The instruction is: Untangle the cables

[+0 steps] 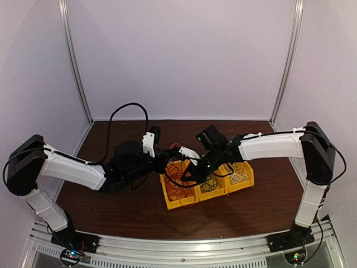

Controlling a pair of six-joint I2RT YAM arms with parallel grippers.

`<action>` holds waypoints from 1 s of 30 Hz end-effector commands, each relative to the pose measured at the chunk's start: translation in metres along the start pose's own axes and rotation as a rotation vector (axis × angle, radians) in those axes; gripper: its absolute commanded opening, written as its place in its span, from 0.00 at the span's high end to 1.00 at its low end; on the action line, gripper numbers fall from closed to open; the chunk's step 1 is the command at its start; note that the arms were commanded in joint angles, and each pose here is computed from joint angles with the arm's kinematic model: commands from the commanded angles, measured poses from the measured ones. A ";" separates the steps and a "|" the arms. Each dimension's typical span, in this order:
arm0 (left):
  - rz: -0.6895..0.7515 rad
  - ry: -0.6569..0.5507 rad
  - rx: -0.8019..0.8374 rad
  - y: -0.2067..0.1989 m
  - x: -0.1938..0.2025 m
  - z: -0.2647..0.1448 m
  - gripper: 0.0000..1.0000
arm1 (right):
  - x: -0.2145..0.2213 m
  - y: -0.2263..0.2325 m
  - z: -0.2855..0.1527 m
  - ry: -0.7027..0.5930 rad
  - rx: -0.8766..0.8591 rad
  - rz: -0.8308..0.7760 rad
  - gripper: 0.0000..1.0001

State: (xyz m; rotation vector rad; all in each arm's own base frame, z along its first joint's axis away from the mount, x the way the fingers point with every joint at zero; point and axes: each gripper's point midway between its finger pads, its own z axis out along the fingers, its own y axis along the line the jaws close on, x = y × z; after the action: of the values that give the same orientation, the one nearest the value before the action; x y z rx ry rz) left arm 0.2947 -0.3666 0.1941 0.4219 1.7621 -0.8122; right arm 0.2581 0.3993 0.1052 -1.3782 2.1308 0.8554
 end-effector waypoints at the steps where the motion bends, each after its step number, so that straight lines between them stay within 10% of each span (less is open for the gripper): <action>1: -0.133 -0.174 0.169 -0.026 -0.011 0.003 1.00 | -0.006 -0.006 -0.007 -0.043 0.051 0.037 1.00; 15: -0.110 -0.041 0.089 -0.004 0.050 -0.001 1.00 | -0.006 -0.003 0.004 -0.025 0.071 0.017 1.00; 30: -0.086 -0.019 -0.069 -0.004 0.034 -0.046 0.49 | 0.011 -0.010 0.027 0.056 0.170 0.026 0.99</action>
State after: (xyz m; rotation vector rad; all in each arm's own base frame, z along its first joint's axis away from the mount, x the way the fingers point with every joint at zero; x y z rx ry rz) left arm 0.2593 -0.3520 0.1440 0.3228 1.8625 -0.8309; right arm 0.2562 0.4137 0.0809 -1.3454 2.1816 0.7017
